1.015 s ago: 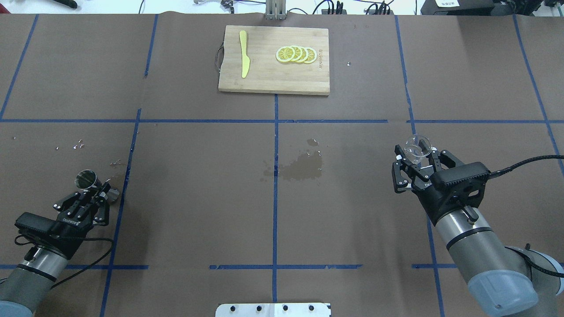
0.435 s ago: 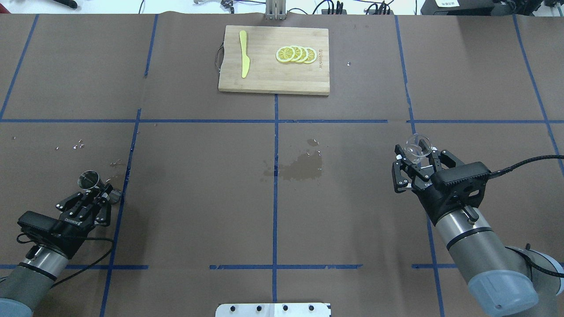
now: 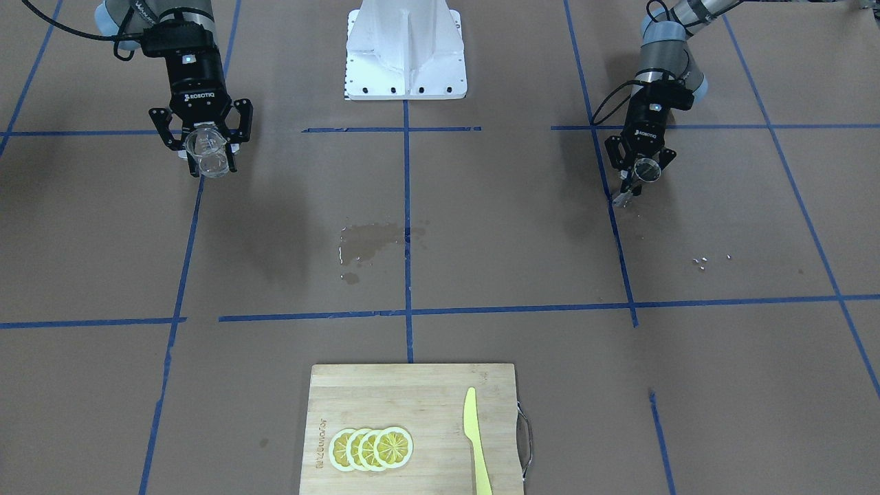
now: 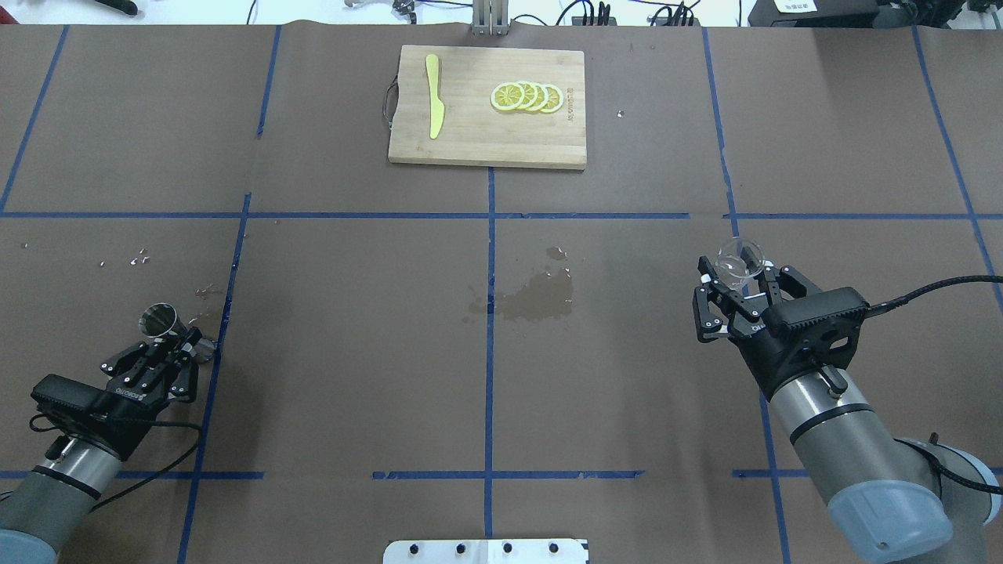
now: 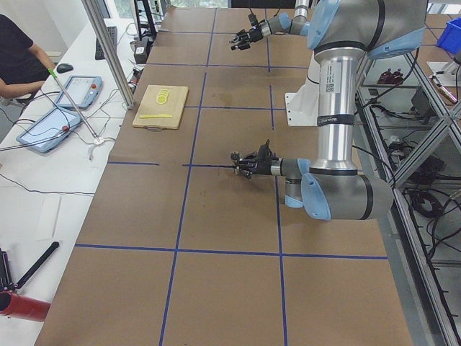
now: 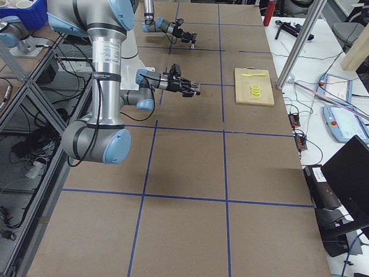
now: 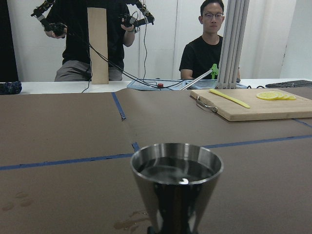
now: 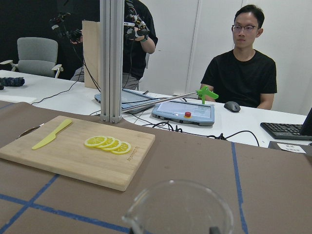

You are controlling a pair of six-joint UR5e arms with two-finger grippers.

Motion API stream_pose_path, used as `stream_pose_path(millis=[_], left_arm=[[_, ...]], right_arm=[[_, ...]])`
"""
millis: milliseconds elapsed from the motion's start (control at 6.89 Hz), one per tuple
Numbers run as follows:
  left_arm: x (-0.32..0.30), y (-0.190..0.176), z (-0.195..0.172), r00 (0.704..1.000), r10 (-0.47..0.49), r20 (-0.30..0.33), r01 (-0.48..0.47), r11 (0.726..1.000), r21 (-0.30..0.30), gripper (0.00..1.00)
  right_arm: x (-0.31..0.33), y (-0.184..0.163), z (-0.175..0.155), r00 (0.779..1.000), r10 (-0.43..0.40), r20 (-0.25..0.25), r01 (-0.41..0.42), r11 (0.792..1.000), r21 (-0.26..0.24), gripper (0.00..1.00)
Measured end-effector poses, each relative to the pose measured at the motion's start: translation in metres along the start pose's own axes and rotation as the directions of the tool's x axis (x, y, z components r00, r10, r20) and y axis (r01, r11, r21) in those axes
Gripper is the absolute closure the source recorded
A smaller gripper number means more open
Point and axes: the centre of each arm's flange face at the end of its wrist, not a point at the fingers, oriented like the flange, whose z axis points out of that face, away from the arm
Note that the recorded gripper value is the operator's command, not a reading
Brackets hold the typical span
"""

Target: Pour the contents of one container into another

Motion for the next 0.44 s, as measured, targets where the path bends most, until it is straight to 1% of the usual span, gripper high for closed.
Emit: stream_pose_path(millis=[435], left_arm=[[0.0016, -0.0007, -0.0001, 1.0, 0.004, -0.002, -0.004, 1.0, 0.0, 0.57]], right_arm=[[-0.0028, 0.0001, 0.0011, 1.0, 0.003, 0.001, -0.003, 1.0, 0.001, 1.0]])
